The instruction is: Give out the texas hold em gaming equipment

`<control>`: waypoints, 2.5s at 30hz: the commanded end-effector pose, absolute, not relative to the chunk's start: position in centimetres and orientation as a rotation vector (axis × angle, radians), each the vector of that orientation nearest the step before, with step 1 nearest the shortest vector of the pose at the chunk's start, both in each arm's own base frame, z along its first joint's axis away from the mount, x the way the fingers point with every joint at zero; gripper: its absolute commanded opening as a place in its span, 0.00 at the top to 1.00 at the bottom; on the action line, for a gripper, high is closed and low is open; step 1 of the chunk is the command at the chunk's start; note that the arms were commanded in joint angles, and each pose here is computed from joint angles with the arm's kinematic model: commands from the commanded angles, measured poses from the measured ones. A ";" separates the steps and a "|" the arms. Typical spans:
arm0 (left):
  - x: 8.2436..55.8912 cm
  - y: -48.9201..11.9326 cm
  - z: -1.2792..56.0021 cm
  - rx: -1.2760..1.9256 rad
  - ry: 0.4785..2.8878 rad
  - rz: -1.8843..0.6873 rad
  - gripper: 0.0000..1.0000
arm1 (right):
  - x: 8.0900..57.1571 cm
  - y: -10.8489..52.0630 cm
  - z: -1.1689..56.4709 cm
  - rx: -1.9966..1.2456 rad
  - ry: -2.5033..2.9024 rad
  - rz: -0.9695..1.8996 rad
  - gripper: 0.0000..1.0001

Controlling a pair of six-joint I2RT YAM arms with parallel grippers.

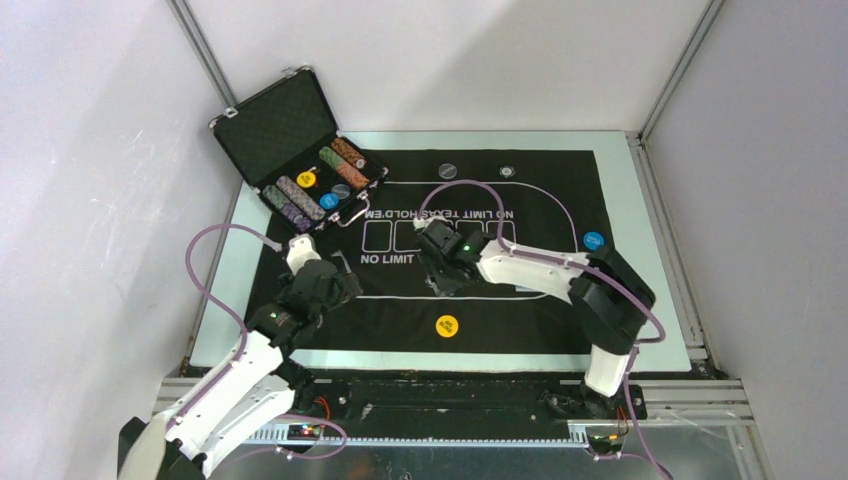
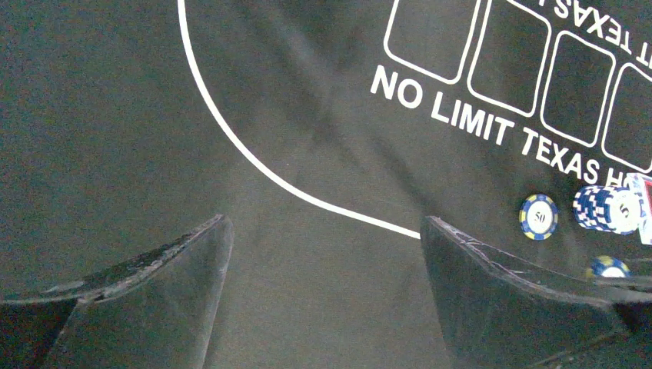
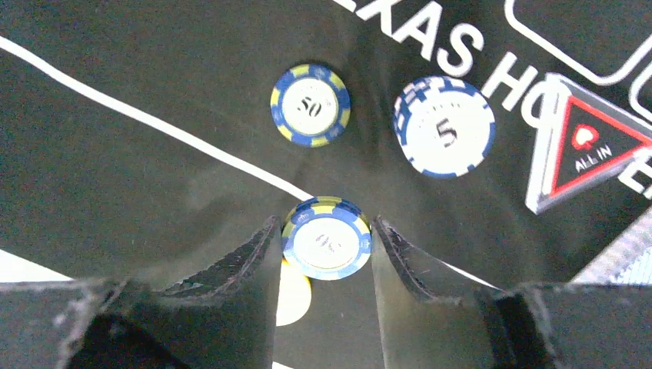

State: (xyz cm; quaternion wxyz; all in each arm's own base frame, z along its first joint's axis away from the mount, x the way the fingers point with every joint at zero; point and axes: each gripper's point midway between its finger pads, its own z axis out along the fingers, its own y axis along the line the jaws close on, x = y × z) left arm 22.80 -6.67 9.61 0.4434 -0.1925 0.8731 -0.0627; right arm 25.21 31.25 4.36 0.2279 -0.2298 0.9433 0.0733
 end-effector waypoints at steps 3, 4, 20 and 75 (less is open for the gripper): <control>23.2 -6.7 9.9 -0.499 2.138 -0.171 0.02 | 23.6 28.9 7.3 -0.525 2.549 0.249 1.00; 23.2 -6.7 9.8 -0.498 2.142 -0.168 0.02 | 23.2 28.7 7.2 -0.512 2.560 0.264 1.00; 23.4 -7.3 9.5 -0.477 2.163 -0.186 0.02 | 19.6 24.6 2.8 -0.428 2.659 0.212 0.65; 23.1 -6.7 10.0 -0.491 2.140 -0.172 0.02 | 29.2 34.2 1.0 -0.589 2.593 0.178 0.52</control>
